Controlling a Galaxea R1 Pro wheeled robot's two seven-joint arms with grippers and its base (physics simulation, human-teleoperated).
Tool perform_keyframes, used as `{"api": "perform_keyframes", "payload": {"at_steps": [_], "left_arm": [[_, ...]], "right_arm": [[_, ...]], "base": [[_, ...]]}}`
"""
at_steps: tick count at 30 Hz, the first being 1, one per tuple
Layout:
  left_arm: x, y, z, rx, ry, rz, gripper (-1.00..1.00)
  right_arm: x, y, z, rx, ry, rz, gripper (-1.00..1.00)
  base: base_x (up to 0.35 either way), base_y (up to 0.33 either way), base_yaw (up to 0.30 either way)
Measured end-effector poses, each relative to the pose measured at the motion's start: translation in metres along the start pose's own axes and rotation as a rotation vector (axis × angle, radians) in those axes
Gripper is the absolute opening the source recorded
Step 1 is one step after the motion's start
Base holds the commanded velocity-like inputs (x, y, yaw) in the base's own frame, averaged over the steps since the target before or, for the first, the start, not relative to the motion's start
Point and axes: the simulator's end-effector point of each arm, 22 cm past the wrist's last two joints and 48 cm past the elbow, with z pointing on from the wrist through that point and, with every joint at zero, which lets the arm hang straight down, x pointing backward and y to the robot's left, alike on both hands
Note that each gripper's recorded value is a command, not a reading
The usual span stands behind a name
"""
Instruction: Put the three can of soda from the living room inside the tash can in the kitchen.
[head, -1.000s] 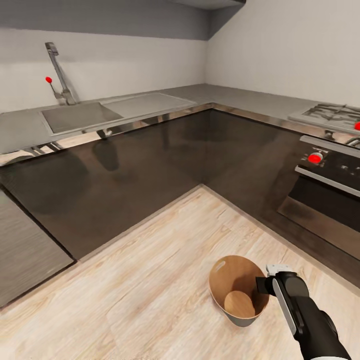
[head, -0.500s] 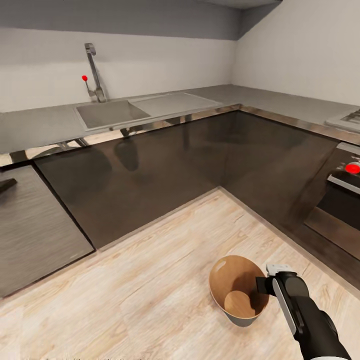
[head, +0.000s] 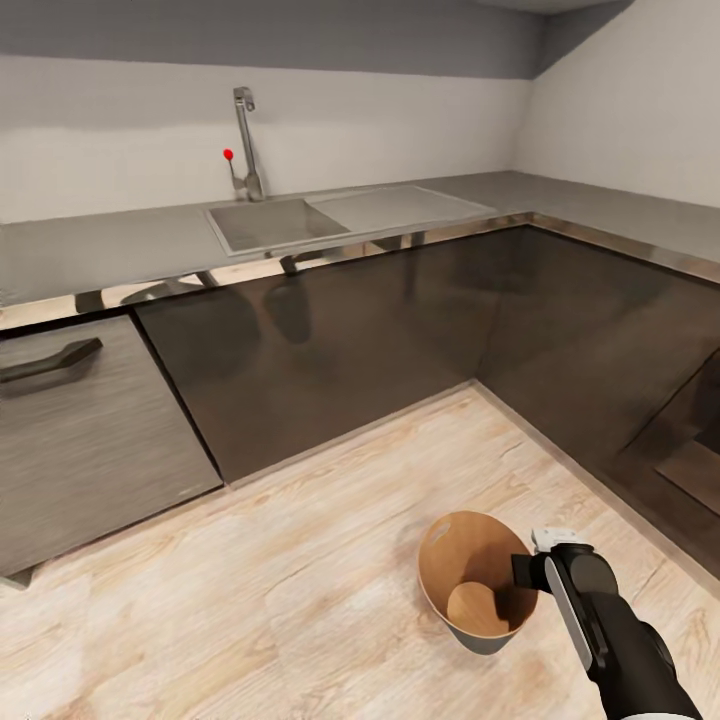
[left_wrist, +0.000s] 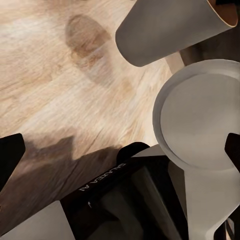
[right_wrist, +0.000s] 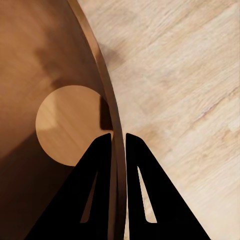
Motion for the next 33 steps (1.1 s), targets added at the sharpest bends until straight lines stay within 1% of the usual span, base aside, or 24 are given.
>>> {"api": "perform_keyframes", "payload": {"at_steps": [5, 27, 33], "left_arm": [[-0.001, 0.000, 0.000, 0.001, -0.002, 0.002, 1.00], [-0.009, -0.003, 0.000, 0.006, -0.017, 0.024, 1.00], [-0.008, -0.004, 0.000, 0.006, -0.017, 0.024, 1.00]], "right_arm": [[-0.001, -0.003, -0.001, 0.011, -0.003, -0.006, -1.00], [-0.010, -0.002, -0.012, 0.004, -0.030, 0.001, -1.00], [-0.010, -0.004, -0.012, 0.011, -0.030, -0.003, -1.00]], "base": [[0.000, 0.000, 0.031], [0.000, 0.000, 0.002], [0.000, 0.000, 0.159]]}}
